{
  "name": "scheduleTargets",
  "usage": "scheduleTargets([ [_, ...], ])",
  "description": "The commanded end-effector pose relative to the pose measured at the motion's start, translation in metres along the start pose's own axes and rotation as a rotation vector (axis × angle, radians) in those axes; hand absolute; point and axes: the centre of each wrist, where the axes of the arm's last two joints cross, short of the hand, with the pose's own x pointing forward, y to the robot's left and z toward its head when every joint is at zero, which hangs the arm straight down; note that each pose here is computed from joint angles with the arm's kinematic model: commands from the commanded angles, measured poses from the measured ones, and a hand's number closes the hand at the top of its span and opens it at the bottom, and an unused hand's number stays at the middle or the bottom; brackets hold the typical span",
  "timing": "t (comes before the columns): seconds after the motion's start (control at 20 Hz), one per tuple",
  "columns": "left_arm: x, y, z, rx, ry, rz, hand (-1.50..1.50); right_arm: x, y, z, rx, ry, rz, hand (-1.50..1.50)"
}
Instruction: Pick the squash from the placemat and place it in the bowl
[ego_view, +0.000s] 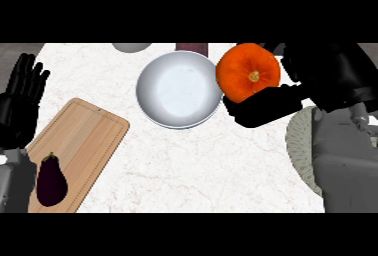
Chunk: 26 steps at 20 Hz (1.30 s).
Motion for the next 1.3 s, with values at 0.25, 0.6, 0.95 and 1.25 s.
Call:
scheduleTargets([
  [0.25, 0.003, -0.006, -0.007, -0.007, 0.0, 0.007, 0.0, 0.01, 0.101, -0.061, 0.102, 0.086, -0.002, 1.5],
  [0.6, -0.012, -0.011, -0.007, 0.005, -0.003, -0.004, 0.0, 0.015, 0.154, -0.078, 0.069, 0.179, 0.113, 1.5],
  [0.95, 0.003, -0.008, -0.01, -0.002, -0.007, 0.005, 0.0, -0.033, 0.196, -0.09, 0.073, 0.346, -0.063, -1.5],
  [1.25, 0.001, -0.001, -0.006, -0.005, 0.004, 0.004, 0.0, -0.05, 0.191, -0.102, -0.017, 0.248, -0.314, -1.5],
])
